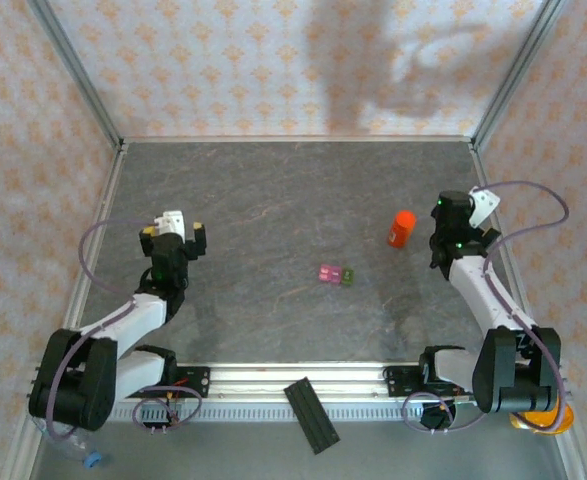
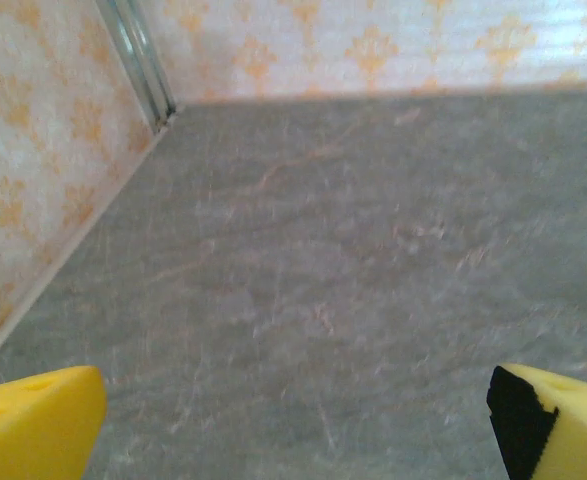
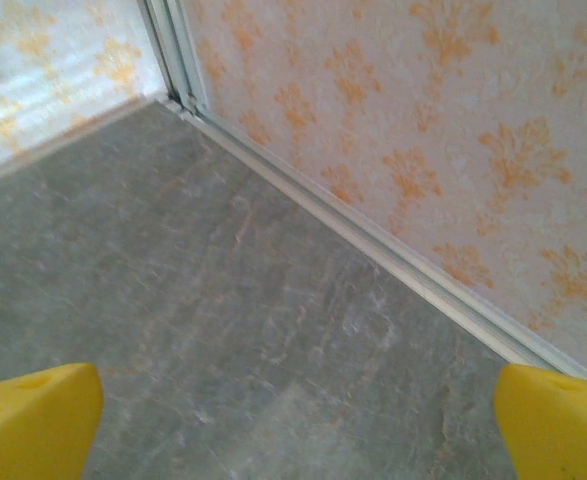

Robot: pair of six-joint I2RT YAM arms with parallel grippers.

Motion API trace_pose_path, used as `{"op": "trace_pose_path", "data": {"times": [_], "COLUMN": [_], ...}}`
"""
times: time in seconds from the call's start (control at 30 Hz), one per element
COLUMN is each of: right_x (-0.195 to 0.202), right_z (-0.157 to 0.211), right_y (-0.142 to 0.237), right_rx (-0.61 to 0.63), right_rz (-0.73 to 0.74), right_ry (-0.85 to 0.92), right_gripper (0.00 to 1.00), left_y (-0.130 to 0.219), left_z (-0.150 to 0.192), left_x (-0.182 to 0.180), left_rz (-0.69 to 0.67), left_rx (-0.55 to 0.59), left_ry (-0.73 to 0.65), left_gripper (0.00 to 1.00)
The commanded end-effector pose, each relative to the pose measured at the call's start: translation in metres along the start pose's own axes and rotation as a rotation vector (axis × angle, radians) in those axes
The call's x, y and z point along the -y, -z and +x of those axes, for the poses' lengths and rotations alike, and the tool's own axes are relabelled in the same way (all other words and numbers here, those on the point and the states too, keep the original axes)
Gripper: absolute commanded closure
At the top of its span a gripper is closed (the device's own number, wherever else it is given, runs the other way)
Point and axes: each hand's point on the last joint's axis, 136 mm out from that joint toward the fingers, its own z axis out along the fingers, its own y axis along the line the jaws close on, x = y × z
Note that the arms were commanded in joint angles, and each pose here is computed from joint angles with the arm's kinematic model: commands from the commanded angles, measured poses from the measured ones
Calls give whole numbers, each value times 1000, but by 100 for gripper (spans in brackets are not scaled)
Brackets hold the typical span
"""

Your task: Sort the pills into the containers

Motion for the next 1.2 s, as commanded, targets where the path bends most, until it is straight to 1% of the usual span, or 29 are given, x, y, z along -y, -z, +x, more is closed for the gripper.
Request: {"op": "trace_pose_path", "data": {"times": [0.0,0.07,0.23,0.27,0.37,0.43,0.47,0.5,0.53,0.67,0.7,0.77,0.8,1.17], "right_x": [3,-1,-25,-29,-53,-70,-76,-81,-83,-88,-89,-89,-87,-91], "right_z": [5,21,51,54,65,81,80,81,85,87,86,86,84,87], "right_y": [-9,-15,-25,-26,-26,-28,-26,-23,-23,-31,-32,-31,-30,-31], "right_rx": [86,87,96,102,101,87,117,107,59,11,28,20,41,24], "right_rz": [4,-28,-190,-212,-330,-410,-443,-473,-473,-468,-472,-471,-457,-461], "right_ry": [-7,0,-12,-8,52,112,112,129,155,176,168,177,173,188], "right_gripper": [0,0,1,1,1,1,1,1,1,0,1,1,1,1], "left_y": [-7,-13,-36,-39,-45,-48,-48,-48,-49,-58,-59,-58,-58,-57], "left_z": [-15,-11,6,4,8,8,9,9,9,11,10,10,11,10], "left_x": [-1,5,22,24,25,27,29,33,34,25,24,24,24,24], "left_rz": [-17,2,40,42,64,96,111,139,154,180,177,176,169,157], "left_rx": [108,113,92,99,45,37,26,22,22,-23,-17,-20,-18,-15], "left_ry": [41,51,21,15,17,25,21,13,17,89,88,85,83,76], "left_gripper": [0,0,0,0,0,0,0,0,0,0,0,0,0,0]}}
